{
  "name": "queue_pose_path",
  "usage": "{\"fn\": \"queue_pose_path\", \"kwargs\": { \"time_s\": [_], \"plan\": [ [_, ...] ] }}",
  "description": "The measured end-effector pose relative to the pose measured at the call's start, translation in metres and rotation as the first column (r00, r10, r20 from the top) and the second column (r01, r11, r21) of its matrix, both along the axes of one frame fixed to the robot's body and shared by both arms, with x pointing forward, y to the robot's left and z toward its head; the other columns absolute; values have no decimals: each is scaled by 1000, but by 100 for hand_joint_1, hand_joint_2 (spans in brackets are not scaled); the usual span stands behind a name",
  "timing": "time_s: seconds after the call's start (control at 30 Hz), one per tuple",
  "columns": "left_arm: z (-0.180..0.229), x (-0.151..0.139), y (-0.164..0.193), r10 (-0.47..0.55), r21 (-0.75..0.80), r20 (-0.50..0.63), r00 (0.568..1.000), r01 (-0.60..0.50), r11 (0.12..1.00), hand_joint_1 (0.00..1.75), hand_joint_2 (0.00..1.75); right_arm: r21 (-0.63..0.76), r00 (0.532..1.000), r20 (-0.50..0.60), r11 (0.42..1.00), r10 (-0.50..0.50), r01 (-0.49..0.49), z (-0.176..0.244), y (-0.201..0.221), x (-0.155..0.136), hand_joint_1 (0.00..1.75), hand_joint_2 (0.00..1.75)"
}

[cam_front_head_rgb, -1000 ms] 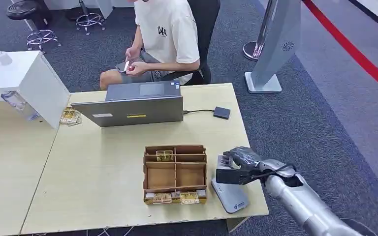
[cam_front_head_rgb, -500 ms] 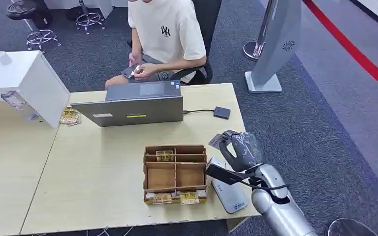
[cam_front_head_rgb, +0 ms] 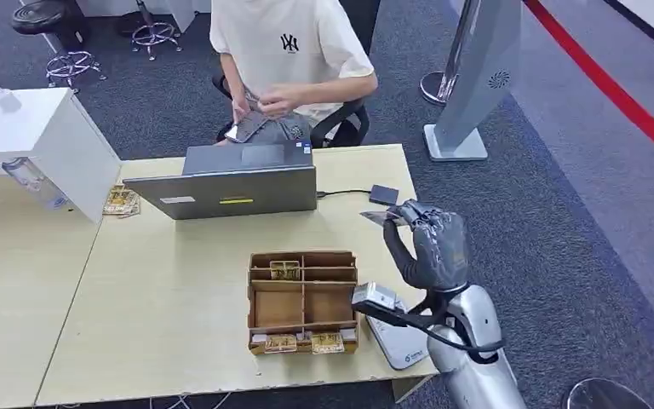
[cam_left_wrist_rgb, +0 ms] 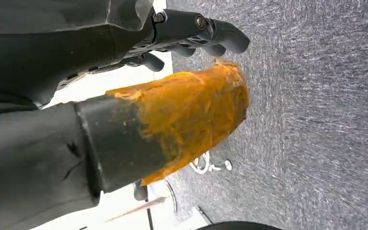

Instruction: Pass the card to the sensor for recognition and then transmit it.

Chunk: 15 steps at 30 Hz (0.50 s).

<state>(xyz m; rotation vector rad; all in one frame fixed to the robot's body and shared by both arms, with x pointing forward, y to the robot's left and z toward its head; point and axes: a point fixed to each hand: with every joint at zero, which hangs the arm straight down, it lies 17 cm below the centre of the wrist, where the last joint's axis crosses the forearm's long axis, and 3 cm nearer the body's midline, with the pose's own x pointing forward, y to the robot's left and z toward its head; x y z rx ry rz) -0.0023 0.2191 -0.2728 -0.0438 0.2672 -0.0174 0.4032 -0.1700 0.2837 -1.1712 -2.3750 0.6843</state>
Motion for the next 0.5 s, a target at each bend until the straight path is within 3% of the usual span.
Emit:
{"fn": "queue_pose_path", "kwargs": {
  "time_s": [0.23, 0.5],
  "plan": [
    [0, 1, 6, -58, -9, -1, 998, 58, 998, 0, 0, -94, 990, 138, 995, 36, -23, 47, 53, 3, 175, 175],
    [0, 3, 16, -112, -9, 2, 994, 112, 994, 0, 0, -161, 988, 148, 987, 45, -20, 69, 100, 30, 175, 175]
  ]
}}
